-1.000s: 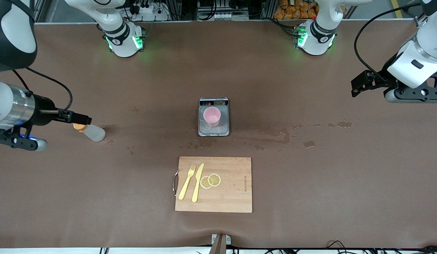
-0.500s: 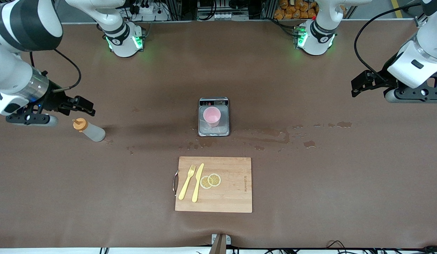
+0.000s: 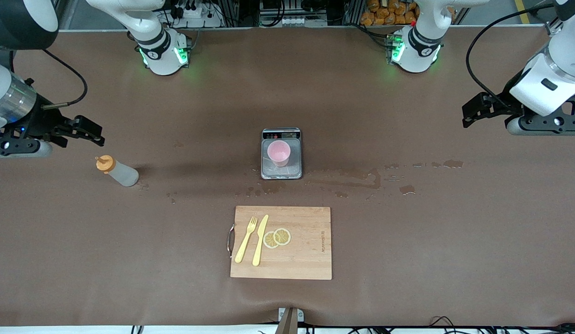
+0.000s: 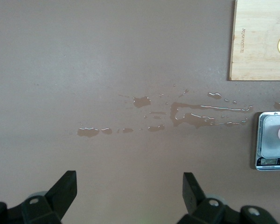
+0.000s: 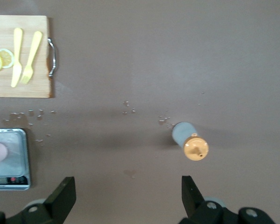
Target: Add sauce to pink cup with both arms
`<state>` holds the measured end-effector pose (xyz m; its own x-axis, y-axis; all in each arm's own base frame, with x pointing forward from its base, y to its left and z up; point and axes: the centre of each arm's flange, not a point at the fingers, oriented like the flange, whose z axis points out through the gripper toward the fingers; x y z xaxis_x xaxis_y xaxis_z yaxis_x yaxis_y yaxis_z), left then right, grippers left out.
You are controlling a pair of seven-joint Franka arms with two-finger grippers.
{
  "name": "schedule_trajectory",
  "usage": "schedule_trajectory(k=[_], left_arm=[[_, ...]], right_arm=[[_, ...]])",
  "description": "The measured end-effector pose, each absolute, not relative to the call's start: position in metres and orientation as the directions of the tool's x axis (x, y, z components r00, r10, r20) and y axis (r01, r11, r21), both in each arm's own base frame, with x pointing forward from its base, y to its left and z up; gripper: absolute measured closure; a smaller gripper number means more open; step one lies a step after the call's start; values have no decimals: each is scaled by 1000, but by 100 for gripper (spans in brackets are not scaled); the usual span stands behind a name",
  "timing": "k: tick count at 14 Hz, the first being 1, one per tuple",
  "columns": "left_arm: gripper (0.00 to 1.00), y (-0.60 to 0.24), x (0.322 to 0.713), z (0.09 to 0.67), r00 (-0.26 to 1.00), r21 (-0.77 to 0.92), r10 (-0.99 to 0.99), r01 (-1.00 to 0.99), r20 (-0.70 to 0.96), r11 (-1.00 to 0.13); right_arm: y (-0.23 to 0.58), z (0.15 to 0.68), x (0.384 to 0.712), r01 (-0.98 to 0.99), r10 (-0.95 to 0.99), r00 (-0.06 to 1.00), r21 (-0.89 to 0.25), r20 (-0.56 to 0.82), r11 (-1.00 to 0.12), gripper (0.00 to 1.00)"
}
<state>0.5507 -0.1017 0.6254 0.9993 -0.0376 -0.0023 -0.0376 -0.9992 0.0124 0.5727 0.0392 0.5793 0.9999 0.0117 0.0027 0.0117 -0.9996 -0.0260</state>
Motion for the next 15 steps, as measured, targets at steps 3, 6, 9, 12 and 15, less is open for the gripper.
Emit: schedule_trajectory(k=[3, 6, 9, 12, 15], left_arm=[[0, -102, 551, 625, 999, 12, -38, -38, -2, -999], [0, -102, 551, 625, 999, 12, -38, -37, -2, -999], [0, -101, 551, 625, 999, 12, -36, -36, -2, -999], [0, -101, 551, 625, 999, 12, -36, -36, -2, -999], [0, -101, 551, 625, 999, 12, -36, -36, -2, -999]], right_arm=[[43, 574, 577, 27, 27, 1000, -1, -3, -1000, 0], [42, 580, 579, 80, 80, 997, 4, 9, -997, 0], [41, 588, 582, 123, 123, 992, 9, 27, -992, 0], [41, 588, 584, 131, 131, 991, 9, 27, -991, 0], [40, 587, 585, 130, 130, 991, 10, 26, -991, 0]])
